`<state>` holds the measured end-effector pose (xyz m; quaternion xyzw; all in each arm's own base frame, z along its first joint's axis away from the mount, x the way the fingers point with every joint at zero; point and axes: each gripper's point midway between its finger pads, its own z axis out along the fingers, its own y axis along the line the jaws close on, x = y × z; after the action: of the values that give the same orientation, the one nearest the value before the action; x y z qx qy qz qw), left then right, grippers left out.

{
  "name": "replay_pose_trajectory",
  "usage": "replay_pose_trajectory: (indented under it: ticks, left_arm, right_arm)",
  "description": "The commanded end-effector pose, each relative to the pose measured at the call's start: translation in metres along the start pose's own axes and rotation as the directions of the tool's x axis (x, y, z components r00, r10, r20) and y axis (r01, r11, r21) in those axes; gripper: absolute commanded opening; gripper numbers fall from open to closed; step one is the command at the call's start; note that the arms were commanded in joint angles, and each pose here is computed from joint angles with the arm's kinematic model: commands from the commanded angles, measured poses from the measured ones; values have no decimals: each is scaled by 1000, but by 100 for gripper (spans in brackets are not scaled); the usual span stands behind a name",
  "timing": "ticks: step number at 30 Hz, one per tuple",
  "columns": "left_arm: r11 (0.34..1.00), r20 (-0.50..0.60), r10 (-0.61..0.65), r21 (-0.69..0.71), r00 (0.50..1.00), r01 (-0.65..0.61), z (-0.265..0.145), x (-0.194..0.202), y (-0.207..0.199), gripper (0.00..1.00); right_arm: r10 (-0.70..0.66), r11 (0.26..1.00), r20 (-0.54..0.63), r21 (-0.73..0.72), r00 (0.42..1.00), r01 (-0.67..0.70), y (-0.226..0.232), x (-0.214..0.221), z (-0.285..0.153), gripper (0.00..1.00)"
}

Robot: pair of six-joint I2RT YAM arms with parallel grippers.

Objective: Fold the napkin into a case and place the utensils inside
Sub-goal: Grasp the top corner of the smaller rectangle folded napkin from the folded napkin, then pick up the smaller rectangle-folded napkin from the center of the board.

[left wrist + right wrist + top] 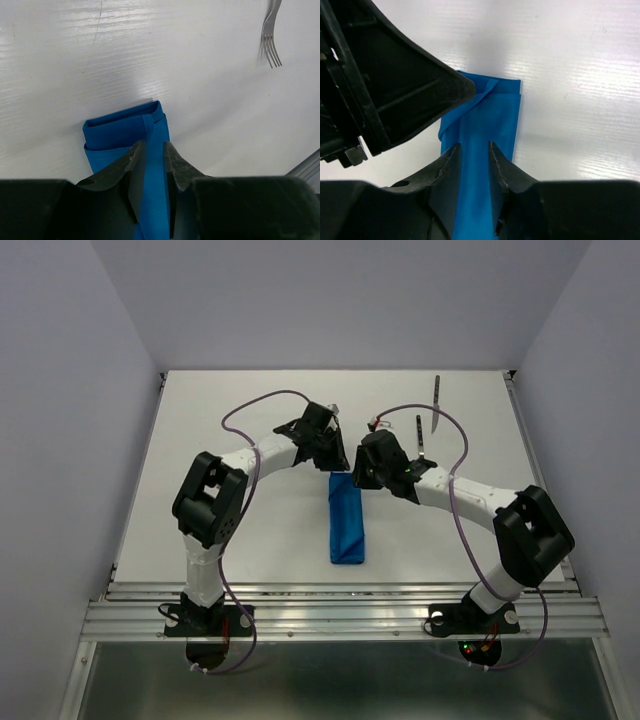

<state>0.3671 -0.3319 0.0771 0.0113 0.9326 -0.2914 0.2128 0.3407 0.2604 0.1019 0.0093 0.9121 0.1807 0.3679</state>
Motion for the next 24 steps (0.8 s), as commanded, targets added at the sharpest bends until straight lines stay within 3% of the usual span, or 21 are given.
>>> replay_pose_trajectory:
  ticks: [1, 3, 11, 24]
  left_arm:
    - [999, 69, 37, 37, 997, -39, -29, -20, -24, 32]
    - [999, 86, 39, 18, 996, -41, -36, -25, -21, 32]
    - [998, 147, 14, -55, 989, -6, -67, -40, 10, 33]
    - [980, 213, -145, -100, 966, 169, -98, -28, 75, 33]
  right_arm:
    - [-24, 1000, 12, 17, 1000, 24, 5, 6, -15, 39]
    - [-23, 999, 18, 30, 1000, 23, 4, 8, -19, 49]
    - [-109, 993, -6, 51, 994, 109, 30, 29, -27, 59]
    - [-198, 967, -106, 140, 974, 212, 43, 78, -5, 59]
